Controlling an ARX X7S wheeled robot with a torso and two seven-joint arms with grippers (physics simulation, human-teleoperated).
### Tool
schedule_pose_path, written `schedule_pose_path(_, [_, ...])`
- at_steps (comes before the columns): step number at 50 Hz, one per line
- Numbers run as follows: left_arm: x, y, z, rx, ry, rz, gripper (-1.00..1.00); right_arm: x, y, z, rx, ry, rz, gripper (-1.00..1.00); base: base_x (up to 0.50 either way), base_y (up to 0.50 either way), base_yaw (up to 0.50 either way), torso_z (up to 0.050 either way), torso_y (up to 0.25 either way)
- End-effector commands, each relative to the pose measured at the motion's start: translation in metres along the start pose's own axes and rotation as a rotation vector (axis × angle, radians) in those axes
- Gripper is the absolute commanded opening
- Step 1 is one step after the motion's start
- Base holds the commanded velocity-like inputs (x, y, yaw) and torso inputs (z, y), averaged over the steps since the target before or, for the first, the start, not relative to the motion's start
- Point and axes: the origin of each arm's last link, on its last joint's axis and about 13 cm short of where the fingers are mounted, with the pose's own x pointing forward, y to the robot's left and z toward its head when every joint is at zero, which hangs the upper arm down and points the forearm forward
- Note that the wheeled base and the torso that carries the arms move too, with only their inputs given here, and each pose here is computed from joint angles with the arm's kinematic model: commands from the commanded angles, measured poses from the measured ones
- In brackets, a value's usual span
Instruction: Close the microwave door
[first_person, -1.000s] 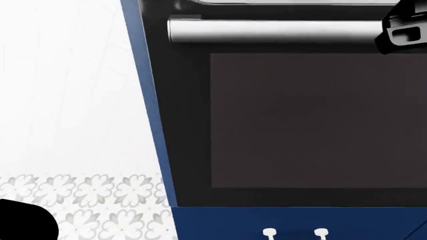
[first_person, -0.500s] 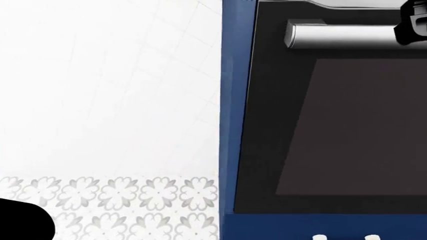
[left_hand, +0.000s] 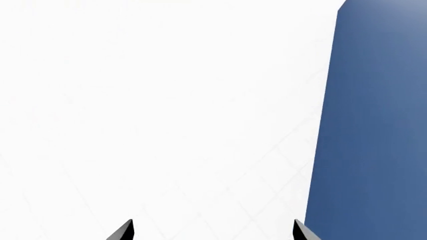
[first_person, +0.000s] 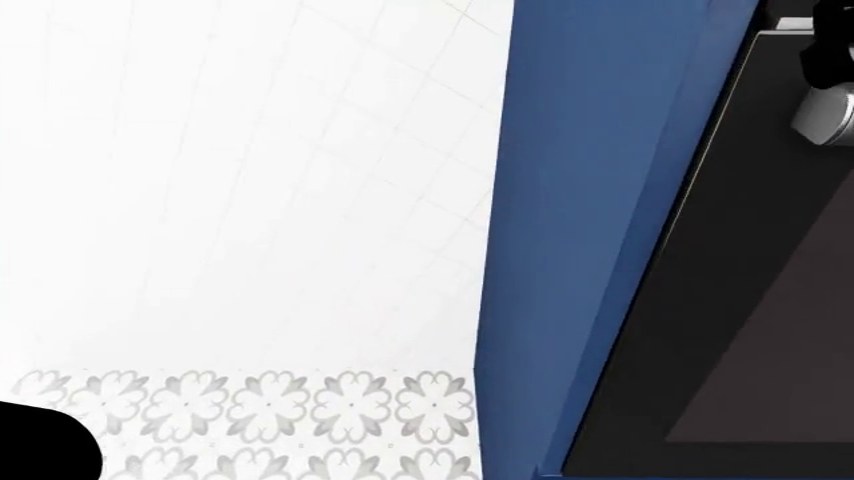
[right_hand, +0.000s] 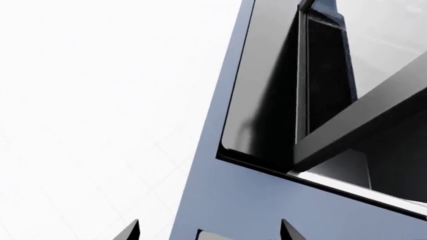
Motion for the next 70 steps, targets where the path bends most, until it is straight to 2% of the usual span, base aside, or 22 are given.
schedule_pose_path(1, [-0.001,-0.002,0.001,-0.002,0.0,-0.013,1.0,0.0,-0.001,0.001,0.01,0.0,-0.002,1.0,0.5,-0.12,0.0,0.0,0.0])
schedule_pose_path(9, [-0.002,-0.002,0.0,-0.002,0.001,-0.014,1.0,0.001,-0.002,0.001,0.048,0.035,-0.028,1.0,0.27,-0.41,0.0,0.0,0.004])
schedule_pose_path(18, [-0.001,-0.001,0.0,-0.002,0.002,-0.012,1.0,0.002,-0.003,-0.001,0.032,0.049,-0.064,1.0,0.0,-0.11,0.0,0.0,0.0])
schedule_pose_path(27, [-0.001,-0.001,0.0,0.0,0.0,-0.013,1.0,0.001,-0.003,0.001,0.028,0.028,-0.048,1.0,0.33,0.0,0.0,0.0,0.0])
schedule_pose_path(38, [-0.001,-0.002,0.002,-0.001,-0.004,-0.014,1.0,0.001,0.0,0.002,0.036,0.031,-0.053,1.0,0.0,0.0,0.0,0.0,0.001])
schedule_pose_path(56, [0.0,-0.001,0.001,0.001,-0.003,-0.01,1.0,0.003,0.004,0.022,0.013,-0.016,-0.015,1.0,0.0,0.0,0.0,0.0,0.0])
schedule_pose_path(70, [0.001,0.0,0.003,0.002,-0.006,-0.004,1.0,0.04,0.003,0.05,0.008,-0.055,0.012,1.0,0.0,0.0,0.0,0.0,0.0])
